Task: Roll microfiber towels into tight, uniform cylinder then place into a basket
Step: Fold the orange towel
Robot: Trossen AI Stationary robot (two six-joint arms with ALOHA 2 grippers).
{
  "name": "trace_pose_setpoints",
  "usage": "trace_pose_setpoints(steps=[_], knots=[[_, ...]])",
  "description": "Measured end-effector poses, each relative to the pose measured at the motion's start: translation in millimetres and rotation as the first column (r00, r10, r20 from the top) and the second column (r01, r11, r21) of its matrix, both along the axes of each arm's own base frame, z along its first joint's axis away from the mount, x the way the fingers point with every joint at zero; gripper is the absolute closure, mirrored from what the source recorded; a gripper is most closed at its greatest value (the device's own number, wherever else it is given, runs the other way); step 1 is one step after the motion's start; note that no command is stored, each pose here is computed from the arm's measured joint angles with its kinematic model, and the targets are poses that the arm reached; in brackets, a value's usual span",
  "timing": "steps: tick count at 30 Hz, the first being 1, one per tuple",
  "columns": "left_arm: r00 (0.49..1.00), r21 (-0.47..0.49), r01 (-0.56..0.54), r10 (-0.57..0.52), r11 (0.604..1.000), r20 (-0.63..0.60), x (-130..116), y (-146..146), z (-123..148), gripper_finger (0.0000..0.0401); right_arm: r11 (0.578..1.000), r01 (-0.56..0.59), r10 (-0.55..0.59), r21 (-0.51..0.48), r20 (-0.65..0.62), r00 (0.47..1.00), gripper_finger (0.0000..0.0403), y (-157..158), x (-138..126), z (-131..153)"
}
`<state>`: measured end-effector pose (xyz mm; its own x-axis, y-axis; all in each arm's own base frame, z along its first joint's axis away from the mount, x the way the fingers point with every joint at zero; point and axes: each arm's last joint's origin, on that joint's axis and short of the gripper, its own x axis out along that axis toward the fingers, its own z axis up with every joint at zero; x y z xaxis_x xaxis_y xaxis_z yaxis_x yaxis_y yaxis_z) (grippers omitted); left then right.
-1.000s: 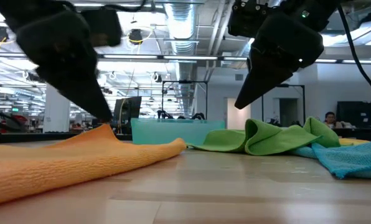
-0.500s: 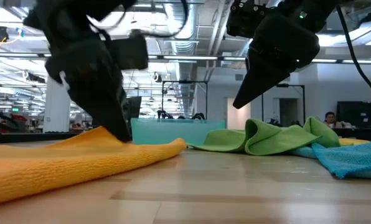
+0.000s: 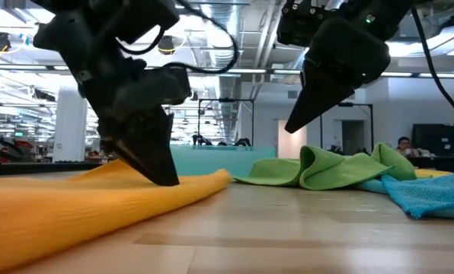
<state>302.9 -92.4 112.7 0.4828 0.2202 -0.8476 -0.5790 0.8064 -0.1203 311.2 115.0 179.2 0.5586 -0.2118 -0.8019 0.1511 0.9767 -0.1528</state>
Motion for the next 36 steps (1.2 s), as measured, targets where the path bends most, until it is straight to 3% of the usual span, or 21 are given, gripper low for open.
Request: trace_pose_setpoints(steps=[4, 7, 14, 20, 27, 36], knots=[[0.975, 0.049, -0.214, 0.21, 0.976, 0.076, 0, 10, -1, 0.0295, 1.0, -0.002, 0.002, 0.0, 0.0, 1.0, 0.0285, 1, 0, 0], [0.967, 0.023, -0.219, 0.214, 0.975, 0.137, 6, 11, 0, 0.0295, 1.0, -0.003, 0.003, -0.001, -0.003, 1.0, 0.0285, 1, -1, 0], [0.981, 0.094, -0.035, 0.016, 0.995, 0.191, 26, 0, 28, 0.0295, 1.0, -0.011, 0.011, -0.002, -0.006, 1.0, 0.0285, 3, -2, 0], [0.98, 0.2, 0.129, -0.156, 0.971, 0.126, 30, -20, 66, 0.0295, 1.0, -0.015, 0.015, -0.003, -0.002, 1.0, 0.0285, 3, -1, 0], [0.953, 0.25, 0.27, -0.295, 0.93, 0.065, 1, -64, 102, 0.0295, 0.994, -0.108, 0.108, -0.005, 0.083, 0.991, 0.0285, 18, 2, 5], [0.87, 0.28, 0.468, -0.493, 0.838, 0.023, -44, -123, 103, 0.0295, 0.974, -0.227, 0.216, 0.026, 0.219, 0.952, 0.0285, 53, -3, 14]])
